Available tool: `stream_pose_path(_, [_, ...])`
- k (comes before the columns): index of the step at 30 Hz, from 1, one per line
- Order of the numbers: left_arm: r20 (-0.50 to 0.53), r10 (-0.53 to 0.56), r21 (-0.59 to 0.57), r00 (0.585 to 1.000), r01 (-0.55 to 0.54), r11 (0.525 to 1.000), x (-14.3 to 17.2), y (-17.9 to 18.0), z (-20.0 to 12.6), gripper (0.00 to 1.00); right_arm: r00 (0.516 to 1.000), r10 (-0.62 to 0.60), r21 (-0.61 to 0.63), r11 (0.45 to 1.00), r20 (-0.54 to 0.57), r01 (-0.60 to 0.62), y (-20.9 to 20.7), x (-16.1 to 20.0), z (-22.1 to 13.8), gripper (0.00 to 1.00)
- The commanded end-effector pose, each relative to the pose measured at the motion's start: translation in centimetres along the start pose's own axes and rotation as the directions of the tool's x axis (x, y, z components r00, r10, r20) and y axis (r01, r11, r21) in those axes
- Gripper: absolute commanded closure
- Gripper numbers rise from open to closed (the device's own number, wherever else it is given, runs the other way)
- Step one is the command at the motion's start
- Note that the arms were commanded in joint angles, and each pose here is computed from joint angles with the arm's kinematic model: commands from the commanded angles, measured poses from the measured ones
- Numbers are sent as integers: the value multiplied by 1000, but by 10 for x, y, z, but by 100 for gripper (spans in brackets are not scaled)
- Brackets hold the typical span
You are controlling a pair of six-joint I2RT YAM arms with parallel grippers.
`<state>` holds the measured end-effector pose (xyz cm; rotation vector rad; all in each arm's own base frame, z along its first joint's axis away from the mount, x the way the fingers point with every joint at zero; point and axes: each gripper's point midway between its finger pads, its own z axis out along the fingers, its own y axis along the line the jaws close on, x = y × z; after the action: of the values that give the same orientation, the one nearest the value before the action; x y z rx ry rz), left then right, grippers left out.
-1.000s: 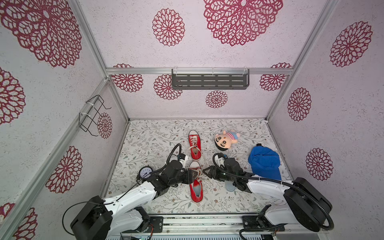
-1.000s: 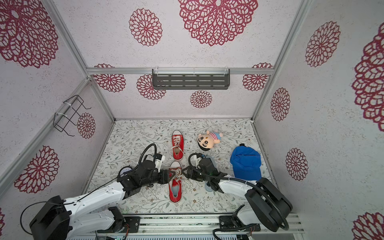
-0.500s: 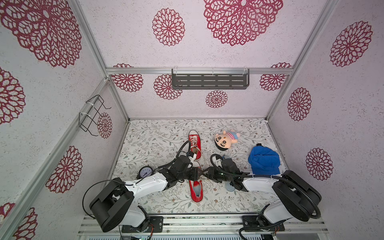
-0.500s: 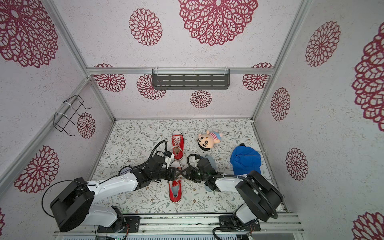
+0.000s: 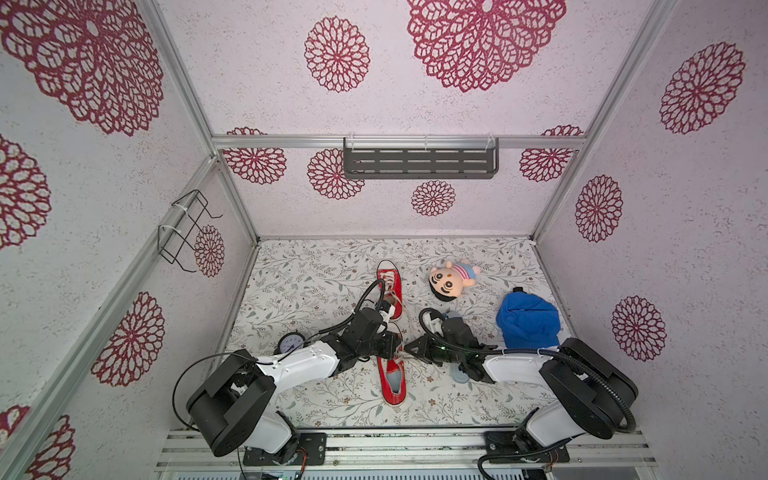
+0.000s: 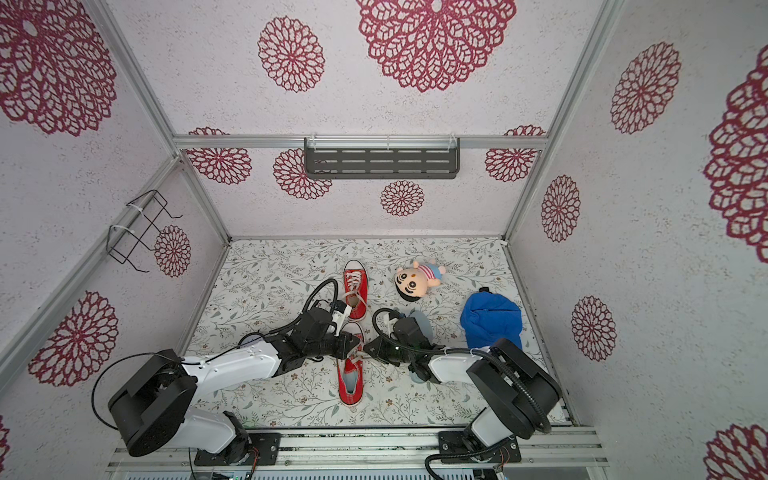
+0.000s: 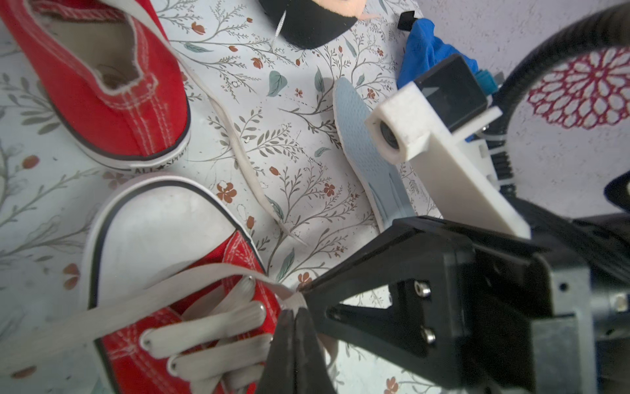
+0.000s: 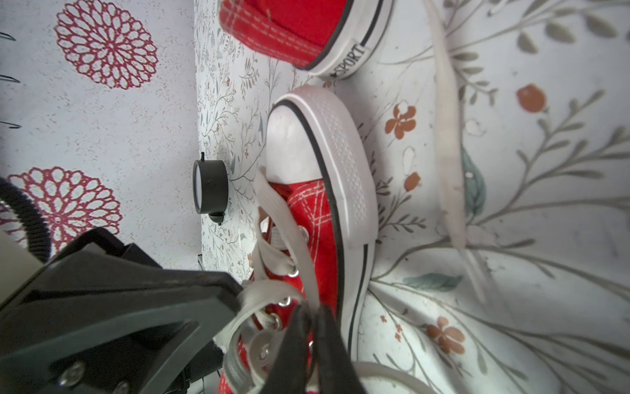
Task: Remove the insole from the shoe
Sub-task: Untie the shoelace on the shoe.
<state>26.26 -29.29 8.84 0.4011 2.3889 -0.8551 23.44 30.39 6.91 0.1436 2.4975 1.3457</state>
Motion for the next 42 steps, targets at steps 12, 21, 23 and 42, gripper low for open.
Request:
stream_pose_path(12, [172, 63, -121, 983, -43, 992, -36, 13, -62, 100, 987, -148, 205, 970, 70, 131, -6, -15, -36, 100])
stream_pose_path(21, [197, -46, -216, 979, 89, 972, -5, 55, -90, 100, 980, -163, 374, 921, 115, 110, -37, -16, -68, 100])
stream_pose_path(23, [202, -50, -158, 978, 83, 984, 0, 48, -89, 100, 979, -170, 367, 923, 109, 119, -37, -15, -66, 100])
stream_pose_path(42, [-2, 227, 252, 974, -219, 942, -8, -50, -45, 44, 965, -226, 177, 963, 133, 202, 11, -21, -47, 100])
